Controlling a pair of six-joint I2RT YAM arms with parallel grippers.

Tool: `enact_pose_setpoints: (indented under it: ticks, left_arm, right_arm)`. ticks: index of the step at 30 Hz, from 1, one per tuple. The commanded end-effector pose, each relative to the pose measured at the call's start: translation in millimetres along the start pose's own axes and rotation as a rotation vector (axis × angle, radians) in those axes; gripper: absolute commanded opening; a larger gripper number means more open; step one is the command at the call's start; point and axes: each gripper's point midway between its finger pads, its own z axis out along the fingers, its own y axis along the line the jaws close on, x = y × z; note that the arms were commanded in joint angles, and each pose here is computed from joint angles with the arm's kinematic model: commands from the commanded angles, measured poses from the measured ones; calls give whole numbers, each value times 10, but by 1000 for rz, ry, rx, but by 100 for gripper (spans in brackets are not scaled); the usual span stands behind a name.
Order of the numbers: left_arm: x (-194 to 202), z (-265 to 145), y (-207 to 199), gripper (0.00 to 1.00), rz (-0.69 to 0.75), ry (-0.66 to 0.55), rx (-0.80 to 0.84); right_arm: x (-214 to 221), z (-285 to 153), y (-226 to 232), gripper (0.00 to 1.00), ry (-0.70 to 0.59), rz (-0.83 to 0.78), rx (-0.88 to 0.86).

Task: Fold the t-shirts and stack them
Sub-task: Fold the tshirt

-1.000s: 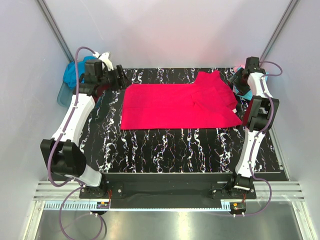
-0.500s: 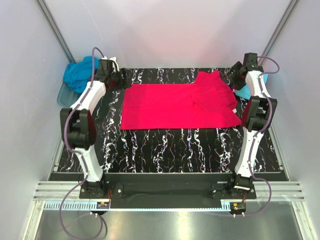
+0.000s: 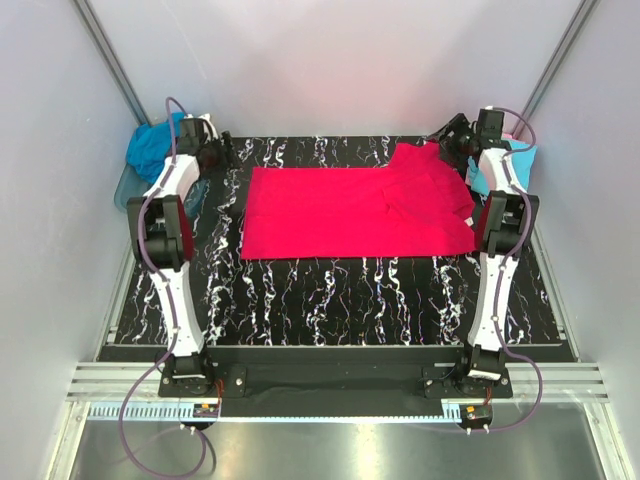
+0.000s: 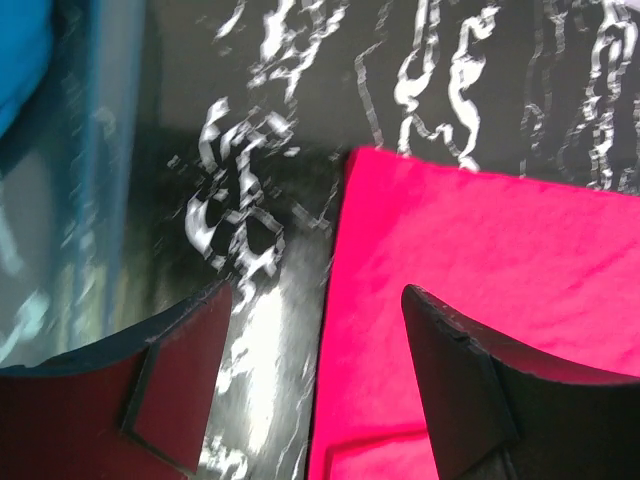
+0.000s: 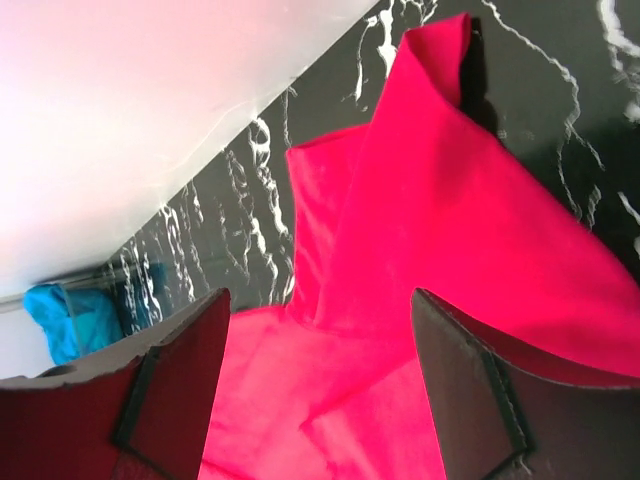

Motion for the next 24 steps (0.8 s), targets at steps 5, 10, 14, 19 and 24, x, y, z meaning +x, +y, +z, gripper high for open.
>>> enact_pose_setpoints:
  ticks: [5, 10, 14, 19, 24]
  left_arm:
    - [-253, 226, -399, 73, 45, -70, 206]
    - [-302, 313, -522, 73, 36, -81, 287]
    - [-319, 346, -562, 73, 33, -94, 317]
    - [-247, 411, -564, 73, 19, -79, 337]
    - [-205, 437, -531, 72, 16, -65, 324]
  right_arm:
    - [-220, 343, 36, 80, -57, 24, -178]
    - [-396, 383, -122, 80, -97, 40, -171]
    - [-664, 273, -142, 80, -155, 22, -181]
    - [-897, 157, -72, 82, -207, -1, -204]
    - [-907, 210, -175, 82, -213, 2, -186]
